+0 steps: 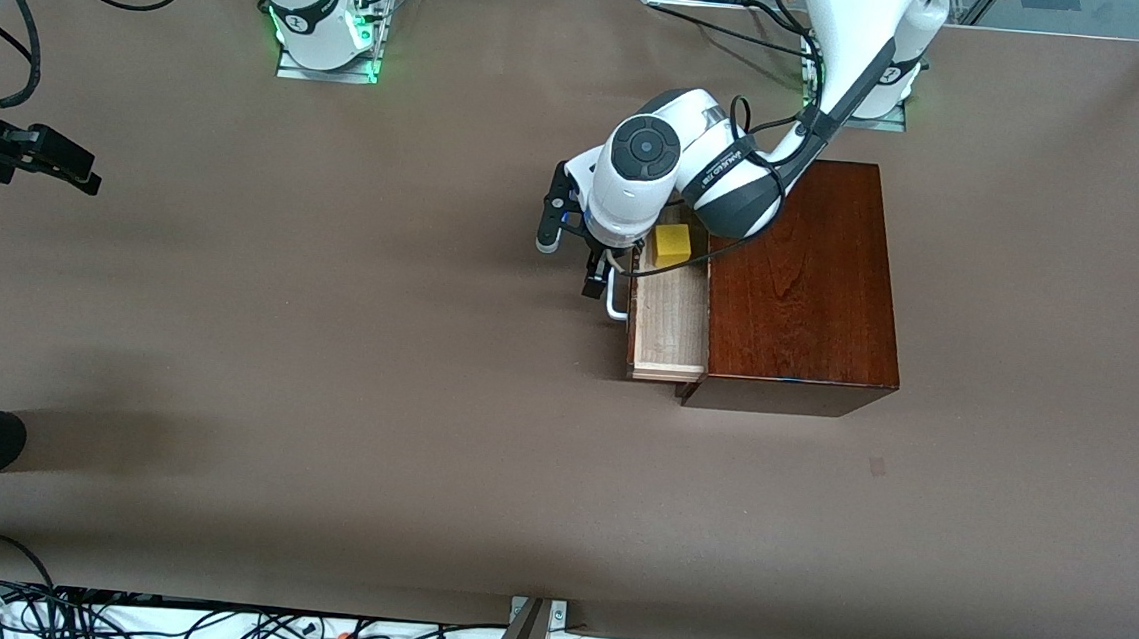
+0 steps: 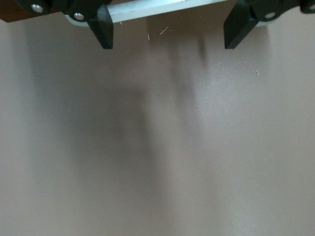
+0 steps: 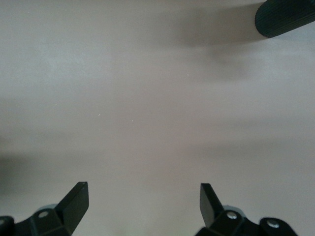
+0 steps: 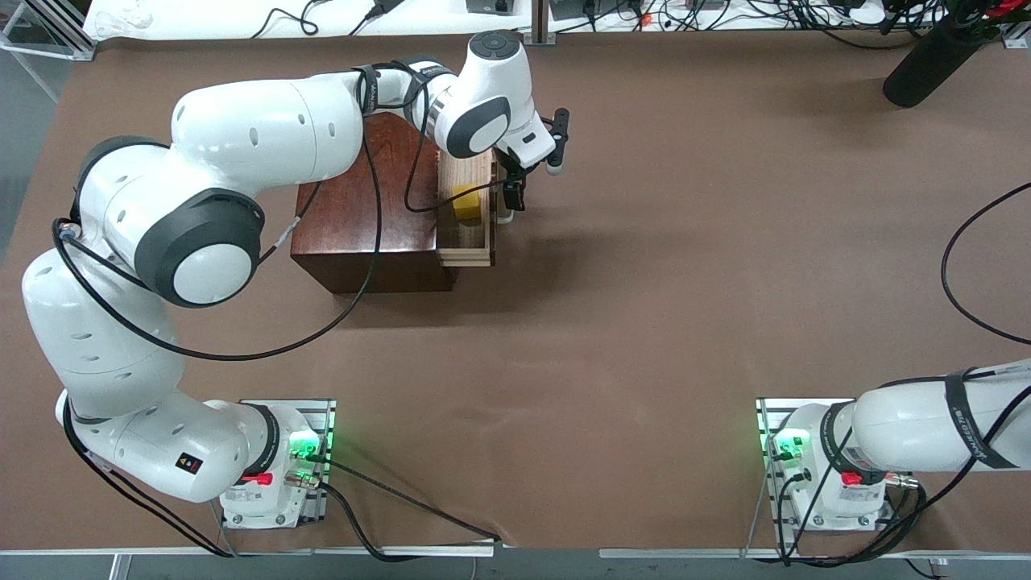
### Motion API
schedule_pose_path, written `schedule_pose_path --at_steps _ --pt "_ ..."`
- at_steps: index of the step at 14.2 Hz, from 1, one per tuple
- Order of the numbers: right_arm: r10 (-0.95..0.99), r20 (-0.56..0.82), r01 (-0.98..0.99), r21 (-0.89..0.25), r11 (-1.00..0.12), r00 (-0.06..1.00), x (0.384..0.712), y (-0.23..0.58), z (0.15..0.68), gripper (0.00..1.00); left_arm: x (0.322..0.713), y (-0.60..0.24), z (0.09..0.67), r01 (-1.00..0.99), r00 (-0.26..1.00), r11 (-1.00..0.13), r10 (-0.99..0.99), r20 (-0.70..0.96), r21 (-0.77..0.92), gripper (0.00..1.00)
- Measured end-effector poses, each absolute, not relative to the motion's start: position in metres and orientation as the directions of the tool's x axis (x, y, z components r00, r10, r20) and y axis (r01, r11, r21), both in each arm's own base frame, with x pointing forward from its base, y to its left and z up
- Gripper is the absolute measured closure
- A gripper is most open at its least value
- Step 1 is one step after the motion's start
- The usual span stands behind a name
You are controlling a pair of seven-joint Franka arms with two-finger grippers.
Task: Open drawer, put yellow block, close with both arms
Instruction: 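Push the drawer shut into the box with the left gripper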
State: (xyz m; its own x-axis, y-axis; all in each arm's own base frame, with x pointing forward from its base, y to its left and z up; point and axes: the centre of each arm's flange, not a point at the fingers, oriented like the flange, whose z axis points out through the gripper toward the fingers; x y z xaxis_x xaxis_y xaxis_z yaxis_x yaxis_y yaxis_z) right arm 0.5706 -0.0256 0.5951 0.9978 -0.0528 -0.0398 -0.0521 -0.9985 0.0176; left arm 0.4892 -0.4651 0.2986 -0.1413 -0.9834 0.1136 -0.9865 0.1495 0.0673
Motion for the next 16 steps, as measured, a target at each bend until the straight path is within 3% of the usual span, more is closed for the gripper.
schedule_pose_path --at_steps 16 --pt "-0.049 -0.064 -0.048 0.018 -0.999 0.997 0.568 -0.023 0.593 0.0 0.52 -0.399 0.303 -0.982 -0.048 0.047 -0.999 0.001 0.185 0.0"
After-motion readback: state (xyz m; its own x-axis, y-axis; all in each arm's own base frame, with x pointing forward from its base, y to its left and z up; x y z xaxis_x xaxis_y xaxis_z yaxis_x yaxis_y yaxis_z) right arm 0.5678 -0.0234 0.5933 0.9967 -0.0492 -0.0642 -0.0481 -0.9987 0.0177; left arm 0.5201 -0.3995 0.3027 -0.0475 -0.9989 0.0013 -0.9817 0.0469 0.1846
